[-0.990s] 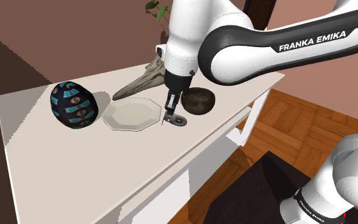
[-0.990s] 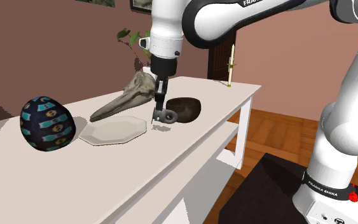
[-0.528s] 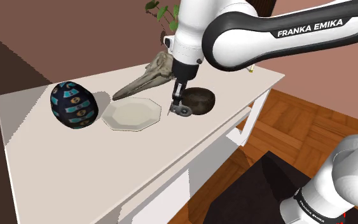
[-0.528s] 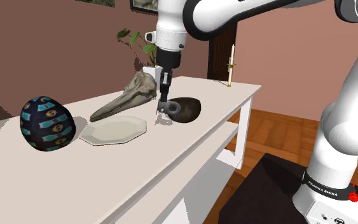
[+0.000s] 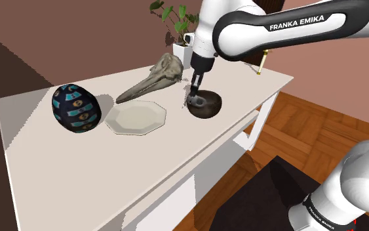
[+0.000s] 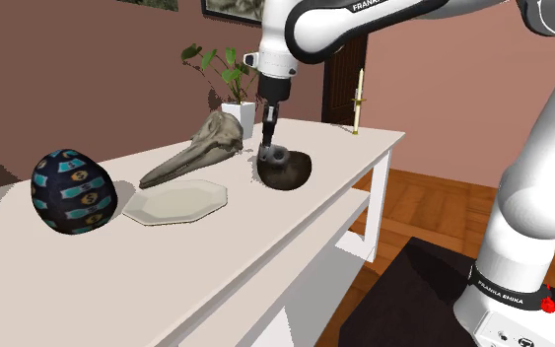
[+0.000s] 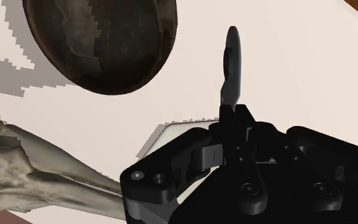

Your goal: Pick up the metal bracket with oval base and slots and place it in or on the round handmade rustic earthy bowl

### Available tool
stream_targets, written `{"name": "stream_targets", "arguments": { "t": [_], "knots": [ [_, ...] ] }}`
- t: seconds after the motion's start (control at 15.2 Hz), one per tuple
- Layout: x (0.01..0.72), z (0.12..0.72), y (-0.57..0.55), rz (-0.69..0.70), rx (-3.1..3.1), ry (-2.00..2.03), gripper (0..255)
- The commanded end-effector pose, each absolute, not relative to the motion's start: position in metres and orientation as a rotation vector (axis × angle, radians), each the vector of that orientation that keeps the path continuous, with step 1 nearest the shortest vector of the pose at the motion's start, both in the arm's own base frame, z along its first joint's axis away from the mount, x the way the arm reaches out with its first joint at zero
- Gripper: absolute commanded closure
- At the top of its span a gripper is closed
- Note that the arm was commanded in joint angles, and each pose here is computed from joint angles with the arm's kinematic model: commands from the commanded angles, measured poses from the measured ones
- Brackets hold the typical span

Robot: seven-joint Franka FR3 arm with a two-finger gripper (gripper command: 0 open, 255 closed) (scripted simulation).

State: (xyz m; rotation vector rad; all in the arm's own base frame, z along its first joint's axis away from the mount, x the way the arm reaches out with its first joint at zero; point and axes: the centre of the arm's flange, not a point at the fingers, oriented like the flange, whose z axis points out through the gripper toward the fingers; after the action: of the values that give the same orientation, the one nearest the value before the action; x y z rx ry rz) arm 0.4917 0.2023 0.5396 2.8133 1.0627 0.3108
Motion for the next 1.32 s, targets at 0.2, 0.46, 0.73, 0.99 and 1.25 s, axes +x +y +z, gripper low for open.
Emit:
{"name": "stream_targets", "arguments": {
  "t": [0.2,0.46,0.73,0.99,1.25],
  "knots": [
    [0.526,0.541,0.146,0.311,2.812,1.065,255],
    [0.551,0.541,0.100,0.311,2.812,1.065,255],
    [0.569,0.531,0.068,0.311,2.812,1.065,255],
    [0.569,0.510,0.068,0.311,2.812,1.065,255],
    [0.569,0.489,0.068,0.311,2.812,1.065,255]
  ]
}}
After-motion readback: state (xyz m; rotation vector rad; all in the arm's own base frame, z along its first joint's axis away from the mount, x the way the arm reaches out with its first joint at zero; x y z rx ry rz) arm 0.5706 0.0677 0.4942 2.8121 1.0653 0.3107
